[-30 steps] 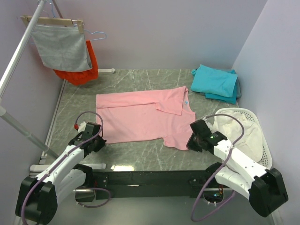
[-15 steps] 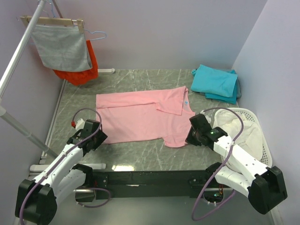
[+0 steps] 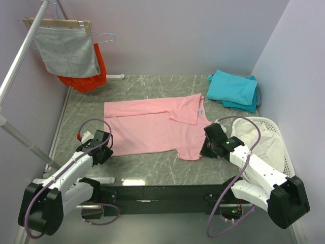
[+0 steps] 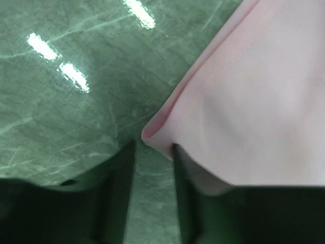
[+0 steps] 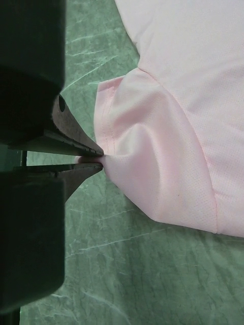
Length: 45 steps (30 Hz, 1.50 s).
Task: Fold and stack the t-shirts
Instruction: Grap the side of the flattened tshirt closest away from the robot with both arms, then fold the other side of the tshirt into a rectangle
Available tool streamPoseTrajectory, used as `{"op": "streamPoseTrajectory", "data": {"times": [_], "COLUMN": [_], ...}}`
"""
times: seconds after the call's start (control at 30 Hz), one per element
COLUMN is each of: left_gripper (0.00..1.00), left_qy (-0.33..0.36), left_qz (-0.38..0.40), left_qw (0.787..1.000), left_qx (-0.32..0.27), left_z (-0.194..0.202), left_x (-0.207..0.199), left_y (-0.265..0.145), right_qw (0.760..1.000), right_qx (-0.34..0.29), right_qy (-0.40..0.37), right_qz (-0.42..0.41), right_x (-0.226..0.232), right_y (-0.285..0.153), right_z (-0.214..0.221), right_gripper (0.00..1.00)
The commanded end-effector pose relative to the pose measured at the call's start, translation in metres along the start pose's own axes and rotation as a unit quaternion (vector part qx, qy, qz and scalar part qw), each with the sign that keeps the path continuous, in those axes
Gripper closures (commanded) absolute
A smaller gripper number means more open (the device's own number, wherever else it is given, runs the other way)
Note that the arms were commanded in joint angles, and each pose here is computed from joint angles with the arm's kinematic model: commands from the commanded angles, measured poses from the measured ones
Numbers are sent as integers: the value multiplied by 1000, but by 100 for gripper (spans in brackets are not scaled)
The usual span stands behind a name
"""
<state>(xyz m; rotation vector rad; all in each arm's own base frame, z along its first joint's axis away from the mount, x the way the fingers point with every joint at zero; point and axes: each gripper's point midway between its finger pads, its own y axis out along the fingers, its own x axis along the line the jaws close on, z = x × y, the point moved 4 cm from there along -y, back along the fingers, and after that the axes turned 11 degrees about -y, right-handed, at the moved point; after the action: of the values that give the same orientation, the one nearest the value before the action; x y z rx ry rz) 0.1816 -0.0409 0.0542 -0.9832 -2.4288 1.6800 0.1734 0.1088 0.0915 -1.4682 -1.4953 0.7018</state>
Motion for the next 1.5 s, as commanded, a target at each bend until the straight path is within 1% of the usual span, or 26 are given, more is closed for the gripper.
{"op": "streamPoseTrajectory", "data": {"times": [0.0, 0.1, 0.17, 0.2, 0.3, 0.5, 0.63, 0.87, 1.13, 1.47], "left_gripper": [75, 88, 94, 99, 99, 99, 99, 99, 99, 99], "left_qy": [-4, -2, -2, -2, -4, -8, -3, 3, 9, 18], "left_qz": [-1, -7, -9, -10, -9, 16, 26, 31, 31, 48], "left_qw": [1000, 1000, 1000, 1000, 1000, 999, 999, 998, 997, 997], "left_qx": [-19, -20, -21, -21, -24, -34, -44, -59, -65, -65], "left_z": [-7, -7, -6, -7, -8, -17, -25, -37, -53, -78], "left_x": [-7, -7, -6, -6, -6, -19, -29, -43, -55, -94], "left_y": [2, 4, 5, 6, 5, -7, -14, -19, -10, 8], "right_qw": [999, 999, 999, 999, 999, 998, 997, 995, 993, 994], "right_qx": [-33, -37, -39, -41, -46, -65, -74, -94, -112, -106], "right_qy": [-8, -9, -9, -11, -14, -20, -28, -34, -29, -32], "right_qz": [-15, -15, -16, -17, -17, -13, 5, 14, 15, 15], "right_x": [9, 9, 10, 10, 11, 12, 8, 5, 3, 4], "right_y": [-11, -12, -13, -15, -17, -23, -22, -25, -19, 3], "right_z": [-16, -18, -19, -20, -23, -34, -44, -66, -97, -147], "right_gripper": [83, 85, 87, 88, 92, 95, 96, 97, 99, 100]}}
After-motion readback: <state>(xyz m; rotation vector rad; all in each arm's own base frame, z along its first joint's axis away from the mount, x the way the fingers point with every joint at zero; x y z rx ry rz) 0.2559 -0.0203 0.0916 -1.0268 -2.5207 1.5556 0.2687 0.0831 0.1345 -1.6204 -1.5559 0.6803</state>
